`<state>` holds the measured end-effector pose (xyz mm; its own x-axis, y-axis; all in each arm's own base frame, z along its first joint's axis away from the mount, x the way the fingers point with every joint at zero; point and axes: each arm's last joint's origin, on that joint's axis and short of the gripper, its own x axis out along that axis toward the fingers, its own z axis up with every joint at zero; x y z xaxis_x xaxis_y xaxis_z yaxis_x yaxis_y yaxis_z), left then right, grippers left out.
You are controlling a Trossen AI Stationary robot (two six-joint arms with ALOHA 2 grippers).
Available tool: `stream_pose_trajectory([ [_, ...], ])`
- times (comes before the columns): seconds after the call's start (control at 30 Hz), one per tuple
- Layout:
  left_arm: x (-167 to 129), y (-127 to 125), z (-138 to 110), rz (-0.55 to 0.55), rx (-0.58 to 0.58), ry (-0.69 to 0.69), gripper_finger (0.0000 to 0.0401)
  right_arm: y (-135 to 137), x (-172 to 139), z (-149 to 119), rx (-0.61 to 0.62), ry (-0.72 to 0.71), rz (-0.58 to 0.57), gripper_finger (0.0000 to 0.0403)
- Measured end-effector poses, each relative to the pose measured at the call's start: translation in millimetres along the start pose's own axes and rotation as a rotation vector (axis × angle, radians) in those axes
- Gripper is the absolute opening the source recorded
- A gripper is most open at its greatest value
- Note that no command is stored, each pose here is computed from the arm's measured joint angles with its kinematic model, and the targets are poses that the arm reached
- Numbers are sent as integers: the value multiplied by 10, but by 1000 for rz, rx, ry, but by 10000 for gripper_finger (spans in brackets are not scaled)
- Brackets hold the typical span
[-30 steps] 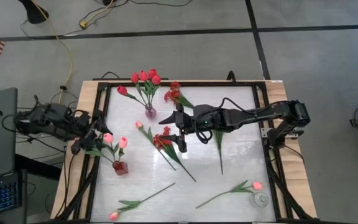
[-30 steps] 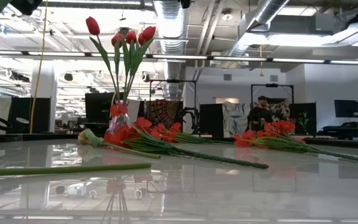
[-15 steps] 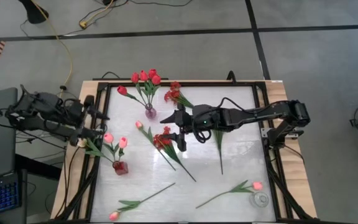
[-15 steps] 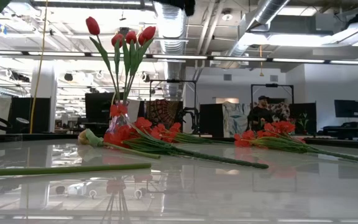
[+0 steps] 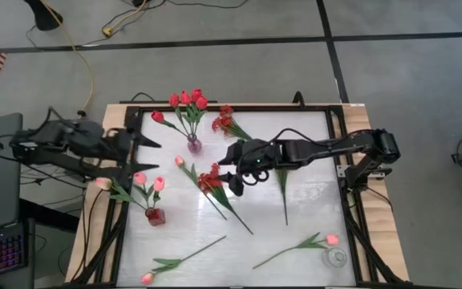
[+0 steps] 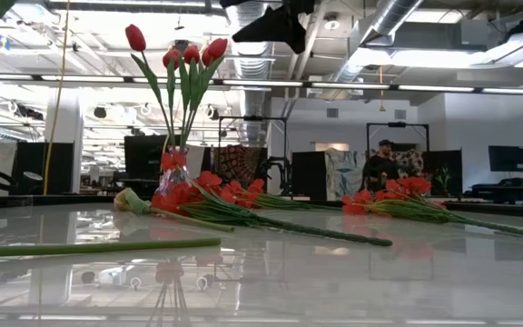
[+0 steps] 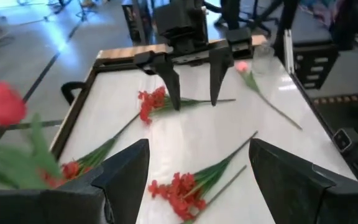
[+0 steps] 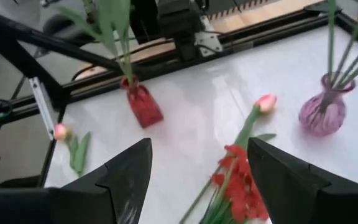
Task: Sort flowers into vase by color
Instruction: Put the pink tulip into the red vase
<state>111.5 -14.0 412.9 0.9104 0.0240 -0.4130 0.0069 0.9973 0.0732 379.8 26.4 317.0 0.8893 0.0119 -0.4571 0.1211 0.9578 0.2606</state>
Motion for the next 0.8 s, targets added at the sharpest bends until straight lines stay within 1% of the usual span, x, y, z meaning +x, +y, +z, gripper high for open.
stream_pose_trajectory([
  [0.1, 161, -43, 73, -48, 46, -7, 265, 111, -9, -36, -14, 6, 26, 291],
  [0.2, 295, -75, 147, -71, 81, -33, 265, 222, -21, -74, -45, 12, 53, 291],
  [0.3, 389, -93, 217, -72, 89, -73, 265, 314, -32, -110, -59, 19, 70, 291],
  [0.4, 424, -101, 266, -76, 79, -112, 265, 397, -46, -150, -73, 19, 51, 291],
  [0.53, 383, -121, 296, -106, 31, -139, 265, 501, -64, -198, -90, 14, 30, 291],
  [0.67, 212, -151, 368, -151, -44, -118, 265, 572, -70, -230, -101, -2, -4, 291],
  [0.8, 64, -210, 384, -207, -127, -65, 265, 646, 82, -317, -127, -12, 14, 291],
])
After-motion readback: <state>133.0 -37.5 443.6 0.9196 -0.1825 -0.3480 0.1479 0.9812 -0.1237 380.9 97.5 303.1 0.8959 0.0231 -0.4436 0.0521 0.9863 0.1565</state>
